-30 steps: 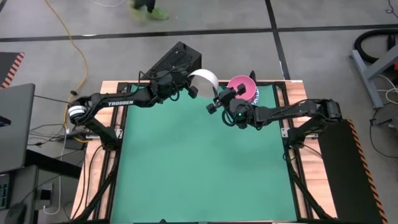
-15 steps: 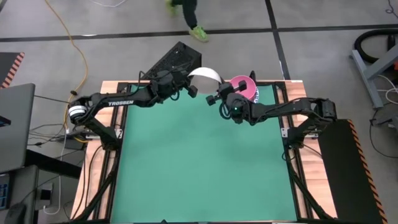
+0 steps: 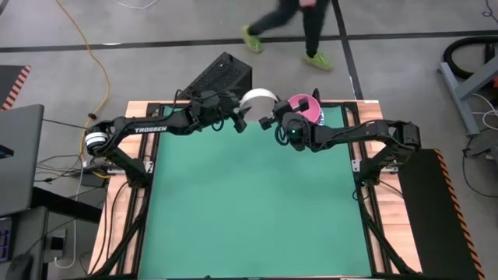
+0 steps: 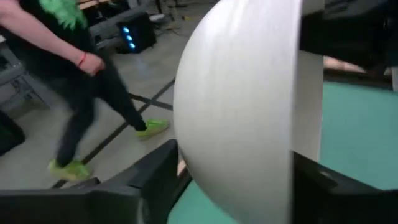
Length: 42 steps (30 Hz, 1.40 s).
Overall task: Nest bowls inside each other by size order
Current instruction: Stack the white bowl on top of the pink bowl
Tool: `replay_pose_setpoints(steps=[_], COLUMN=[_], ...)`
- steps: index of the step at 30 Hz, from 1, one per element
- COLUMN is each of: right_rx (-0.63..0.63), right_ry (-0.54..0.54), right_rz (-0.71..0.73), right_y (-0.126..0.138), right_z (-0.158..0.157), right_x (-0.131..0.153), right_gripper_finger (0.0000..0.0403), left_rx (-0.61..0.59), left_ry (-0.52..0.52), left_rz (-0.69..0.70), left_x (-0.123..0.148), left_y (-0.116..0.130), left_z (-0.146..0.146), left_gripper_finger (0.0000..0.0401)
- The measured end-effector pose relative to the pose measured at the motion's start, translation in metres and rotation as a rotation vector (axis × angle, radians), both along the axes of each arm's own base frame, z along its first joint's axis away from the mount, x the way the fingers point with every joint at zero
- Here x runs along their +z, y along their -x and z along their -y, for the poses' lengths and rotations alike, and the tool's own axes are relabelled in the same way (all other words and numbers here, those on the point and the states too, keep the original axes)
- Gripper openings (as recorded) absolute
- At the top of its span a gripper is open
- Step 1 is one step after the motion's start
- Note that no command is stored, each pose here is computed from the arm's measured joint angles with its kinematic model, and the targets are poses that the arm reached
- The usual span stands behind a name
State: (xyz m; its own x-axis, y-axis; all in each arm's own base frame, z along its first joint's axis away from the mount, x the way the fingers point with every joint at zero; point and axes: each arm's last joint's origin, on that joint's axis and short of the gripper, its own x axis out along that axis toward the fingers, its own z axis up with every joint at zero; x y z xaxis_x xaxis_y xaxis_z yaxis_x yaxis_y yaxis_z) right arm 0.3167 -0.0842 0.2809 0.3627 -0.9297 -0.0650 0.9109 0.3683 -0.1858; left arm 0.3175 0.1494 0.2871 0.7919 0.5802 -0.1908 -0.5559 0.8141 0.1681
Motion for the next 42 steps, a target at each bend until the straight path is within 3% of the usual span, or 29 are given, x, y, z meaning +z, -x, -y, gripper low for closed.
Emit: replay_pose_setpoints(steps=[6, 13, 20, 25, 34, 42], right_rx=[0.006, 0.088, 0.168, 0.193, 0.125, 0.1], right_ry=[-0.032, -0.149, -0.301, -0.341, -0.371, -0.533], right_rz=[-0.031, -0.017, 0.018, 0.034, 0.092, 0.134], right_y=[0.001, 0.008, 0.034, 0.061, 0.122, 0.165], right_z=[0.003, 0.015, 0.034, 0.038, 0.036, 0.036], right_x=[-0.006, -0.013, -0.001, 0.018, 0.051, 0.054], right_gripper_finger=[0.0005, 0.0005, 0.0005, 0.0005, 0.0005, 0.0005], left_rx=[0.001, 0.003, -0.005, -0.005, -0.032, -0.089], left_ry=[-0.026, -0.045, -0.047, -0.054, -0.048, 0.009], left_rz=[-0.103, -0.153, -0.166, -0.208, -0.239, -0.214], left_x=[-0.006, -0.001, 0.014, 0.022, 0.037, 0.044], left_y=[0.002, 0.009, 0.023, 0.035, 0.055, 0.065], left_z=[0.0, 0.003, 0.01, 0.015, 0.028, 0.035], left_gripper_finger=[0.0271, 0.0278, 0.0279, 0.0279, 0.0279, 0.0279])
